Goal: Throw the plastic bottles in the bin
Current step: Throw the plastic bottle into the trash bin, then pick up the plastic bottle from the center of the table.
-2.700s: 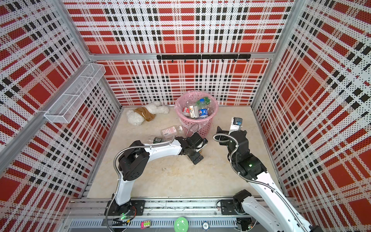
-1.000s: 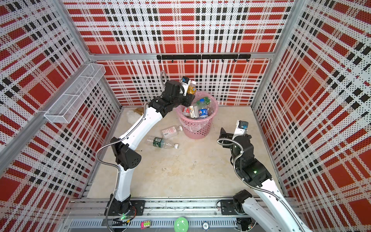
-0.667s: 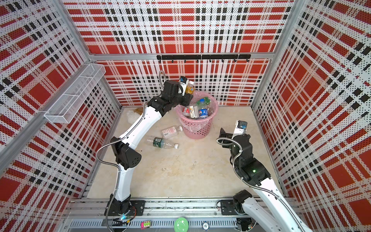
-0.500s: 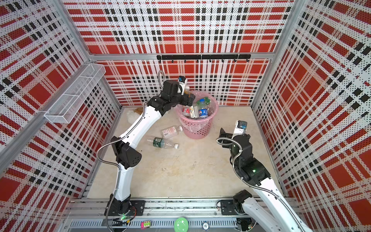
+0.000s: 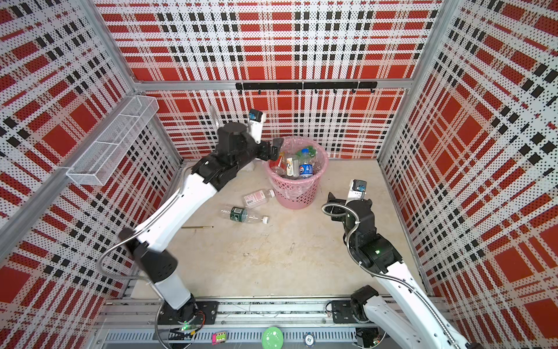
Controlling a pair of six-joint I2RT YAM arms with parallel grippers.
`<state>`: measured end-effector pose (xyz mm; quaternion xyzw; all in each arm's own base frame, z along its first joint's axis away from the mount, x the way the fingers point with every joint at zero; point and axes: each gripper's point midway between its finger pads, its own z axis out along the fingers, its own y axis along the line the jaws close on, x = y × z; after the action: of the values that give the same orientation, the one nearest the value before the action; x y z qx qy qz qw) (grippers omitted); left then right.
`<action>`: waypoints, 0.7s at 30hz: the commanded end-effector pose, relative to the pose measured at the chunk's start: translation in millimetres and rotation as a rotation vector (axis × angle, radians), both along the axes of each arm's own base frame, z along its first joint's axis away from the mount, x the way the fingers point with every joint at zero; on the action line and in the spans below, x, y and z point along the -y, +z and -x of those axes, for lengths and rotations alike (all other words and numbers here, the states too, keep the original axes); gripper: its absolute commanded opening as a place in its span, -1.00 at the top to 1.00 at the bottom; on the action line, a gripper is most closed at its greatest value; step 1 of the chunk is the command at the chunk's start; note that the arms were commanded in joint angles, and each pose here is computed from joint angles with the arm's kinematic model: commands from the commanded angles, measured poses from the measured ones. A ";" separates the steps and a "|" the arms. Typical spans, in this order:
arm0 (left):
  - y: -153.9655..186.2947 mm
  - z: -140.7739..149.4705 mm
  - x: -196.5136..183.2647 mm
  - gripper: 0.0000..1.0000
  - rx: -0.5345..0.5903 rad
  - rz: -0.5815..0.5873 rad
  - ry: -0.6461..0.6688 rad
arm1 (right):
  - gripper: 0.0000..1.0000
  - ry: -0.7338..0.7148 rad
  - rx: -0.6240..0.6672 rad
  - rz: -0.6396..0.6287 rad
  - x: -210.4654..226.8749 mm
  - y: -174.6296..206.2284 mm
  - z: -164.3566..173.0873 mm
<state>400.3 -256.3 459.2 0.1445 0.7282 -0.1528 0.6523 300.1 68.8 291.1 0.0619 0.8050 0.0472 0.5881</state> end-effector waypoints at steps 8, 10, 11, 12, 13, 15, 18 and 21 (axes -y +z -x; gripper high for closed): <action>-206.6 110.1 -196.8 -0.98 -0.345 0.256 0.529 | -1.00 0.255 -0.062 -0.045 -66.1 -8.1 -26.1; -223.1 126.3 -214.0 -0.98 -0.370 0.307 0.557 | -1.00 0.333 -0.080 0.000 -94.5 -12.0 -25.9; -225.4 132.3 -222.8 -0.98 -0.370 0.329 0.579 | -0.99 0.379 -0.079 0.039 -112.3 -13.3 -23.8; -225.4 137.6 -231.5 -0.98 -0.363 0.345 0.600 | -0.99 0.428 -0.079 0.088 -133.1 -15.1 -22.2; -225.8 141.3 -237.8 -0.98 -0.361 0.357 0.617 | -1.00 0.477 -0.086 0.125 -152.7 -18.8 -20.4; -226.8 146.0 -249.9 -0.98 -0.360 0.377 0.654 | -0.99 0.579 -0.103 0.177 -192.1 -25.1 -18.0; -229.4 149.2 -257.5 -0.98 -0.373 0.395 0.671 | -1.00 0.709 -0.141 0.253 -246.6 -47.3 -15.6; -230.0 153.0 -264.0 -0.98 -0.380 0.401 0.687 | -0.99 0.802 -0.190 0.331 -294.2 -73.3 -12.5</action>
<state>251.9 7.2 228.3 -0.2560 0.7949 -0.0748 0.5449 314.5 326.8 223.8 -0.2886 0.8323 0.1375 0.4528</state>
